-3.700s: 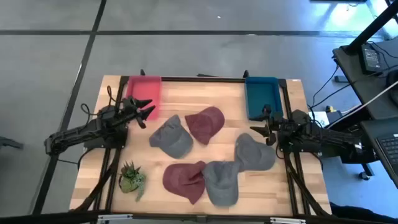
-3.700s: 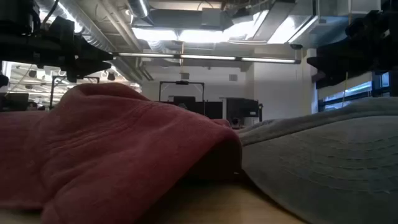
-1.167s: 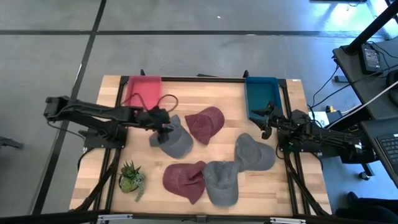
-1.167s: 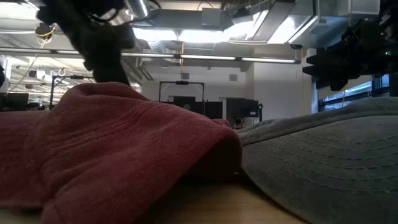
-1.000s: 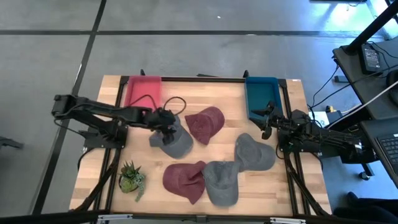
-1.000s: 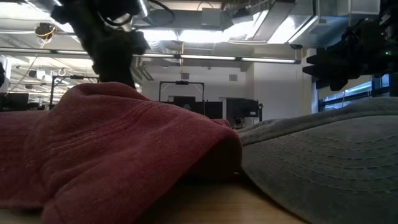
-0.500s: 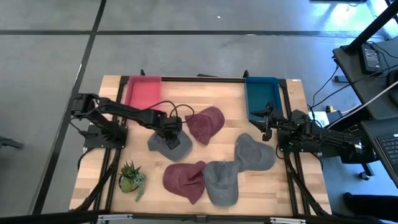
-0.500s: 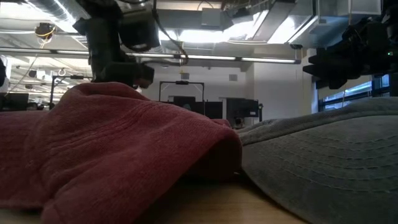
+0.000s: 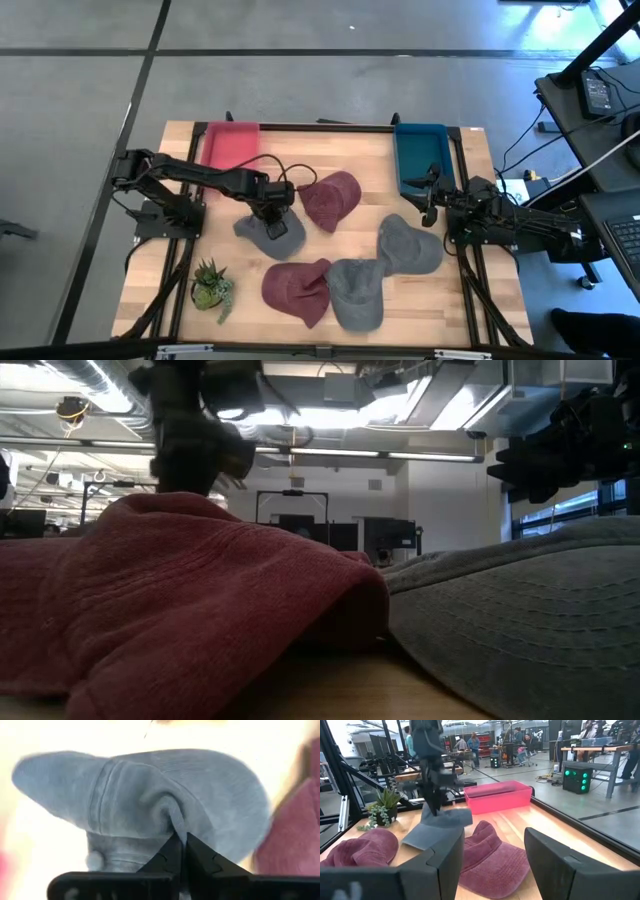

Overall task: Pick & Place hat
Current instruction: Put the top left gray cap into the pink bin

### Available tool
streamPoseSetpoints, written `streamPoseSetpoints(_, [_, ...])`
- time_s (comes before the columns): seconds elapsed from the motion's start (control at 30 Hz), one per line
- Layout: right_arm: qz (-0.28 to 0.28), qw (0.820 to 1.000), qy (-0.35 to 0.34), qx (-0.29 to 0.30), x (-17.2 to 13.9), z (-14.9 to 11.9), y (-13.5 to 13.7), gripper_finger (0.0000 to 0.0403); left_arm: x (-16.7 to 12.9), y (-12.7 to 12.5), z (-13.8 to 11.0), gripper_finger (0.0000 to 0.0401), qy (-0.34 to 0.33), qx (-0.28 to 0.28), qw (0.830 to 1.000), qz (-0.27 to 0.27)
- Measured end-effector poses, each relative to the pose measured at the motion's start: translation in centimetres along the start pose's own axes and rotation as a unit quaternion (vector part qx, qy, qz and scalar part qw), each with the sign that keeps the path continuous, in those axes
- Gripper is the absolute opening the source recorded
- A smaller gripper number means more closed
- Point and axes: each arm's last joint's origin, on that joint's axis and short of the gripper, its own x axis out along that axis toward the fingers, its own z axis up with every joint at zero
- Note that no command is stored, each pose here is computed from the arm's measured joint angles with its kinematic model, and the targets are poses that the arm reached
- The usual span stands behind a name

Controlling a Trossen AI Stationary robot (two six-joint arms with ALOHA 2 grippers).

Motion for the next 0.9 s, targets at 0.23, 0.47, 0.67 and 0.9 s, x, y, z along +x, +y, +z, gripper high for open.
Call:
streamPoseSetpoints(0.23, [-0.001,1.000,0.000,0.002,0.0,0.0,0.0,0.0207,-5.4,-1.1,1.9,0.0005,-0.005,0.097,0.994,0.050])
streamPoseSetpoints(0.47, [-0.001,1.000,0.000,0.003,0.0,0.0,0.0,0.0207,-11.4,-1.0,2.6,0.0005,-0.010,0.217,0.955,0.202])
streamPoseSetpoints(0.67, [-0.001,1.000,0.000,0.004,0.0,0.0,0.0,0.0207,-12.9,0.4,3.1,0.0004,0.021,0.345,0.870,0.352])
streamPoseSetpoints(0.9, [-0.001,1.000,0.000,0.004,0.0,0.0,0.0,0.0207,-13.5,4.2,3.8,0.0004,0.101,0.356,0.845,0.386])
